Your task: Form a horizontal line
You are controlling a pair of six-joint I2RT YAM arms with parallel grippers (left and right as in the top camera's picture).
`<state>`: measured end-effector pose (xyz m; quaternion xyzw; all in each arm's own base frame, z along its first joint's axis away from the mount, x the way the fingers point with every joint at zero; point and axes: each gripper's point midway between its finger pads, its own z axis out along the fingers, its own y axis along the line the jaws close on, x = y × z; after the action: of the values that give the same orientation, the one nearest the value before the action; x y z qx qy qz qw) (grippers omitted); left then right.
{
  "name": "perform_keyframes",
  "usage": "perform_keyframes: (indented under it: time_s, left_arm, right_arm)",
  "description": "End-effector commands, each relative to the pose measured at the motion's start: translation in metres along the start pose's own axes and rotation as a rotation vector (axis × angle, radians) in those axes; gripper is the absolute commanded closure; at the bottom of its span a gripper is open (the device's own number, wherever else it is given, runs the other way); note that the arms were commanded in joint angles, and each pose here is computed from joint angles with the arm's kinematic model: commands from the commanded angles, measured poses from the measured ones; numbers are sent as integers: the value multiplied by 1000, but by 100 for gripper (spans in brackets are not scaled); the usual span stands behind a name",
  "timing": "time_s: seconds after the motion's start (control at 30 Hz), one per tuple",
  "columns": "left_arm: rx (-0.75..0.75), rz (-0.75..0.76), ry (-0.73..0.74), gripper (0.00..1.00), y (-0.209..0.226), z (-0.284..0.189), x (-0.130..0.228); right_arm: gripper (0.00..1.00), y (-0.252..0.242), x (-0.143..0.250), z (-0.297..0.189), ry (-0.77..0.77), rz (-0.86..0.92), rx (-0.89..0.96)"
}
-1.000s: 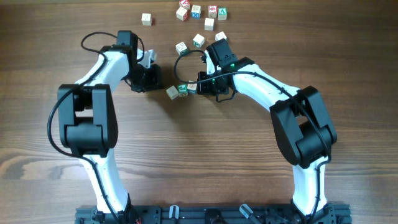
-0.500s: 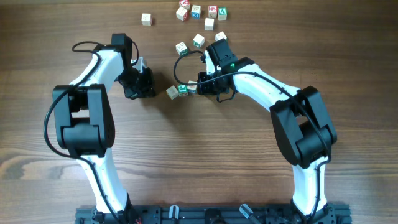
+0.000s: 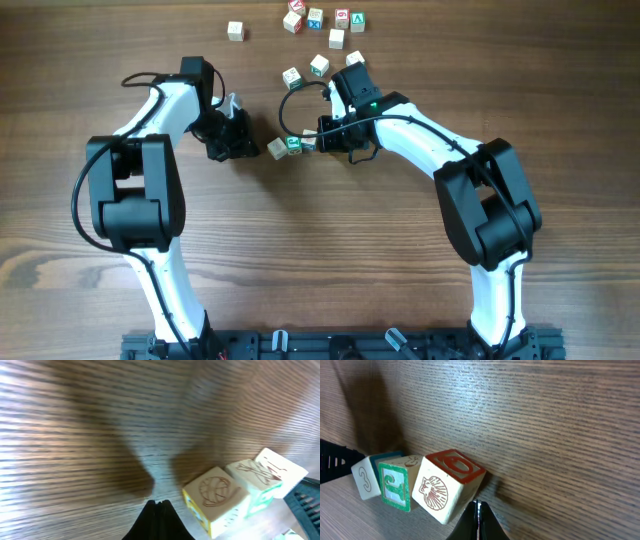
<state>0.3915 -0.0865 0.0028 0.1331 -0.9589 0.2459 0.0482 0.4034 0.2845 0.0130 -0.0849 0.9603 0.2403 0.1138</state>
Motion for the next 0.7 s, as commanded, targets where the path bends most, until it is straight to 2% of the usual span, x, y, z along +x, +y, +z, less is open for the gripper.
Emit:
perform_keyframes:
  time_s: [0.0,0.37,0.67]
  left_arm:
    - [53,-4,39,94,-10,10,7]
    - [74,64,22,90,-30,19,6]
    - [77,76,14,89,-33,20,5]
  right_arm:
    - [95,1,-1,-2,-17,-26,9]
    - [95,2,-3,-2,-23,-28,6]
    - [95,3,-2,-2,-21,-40,1]
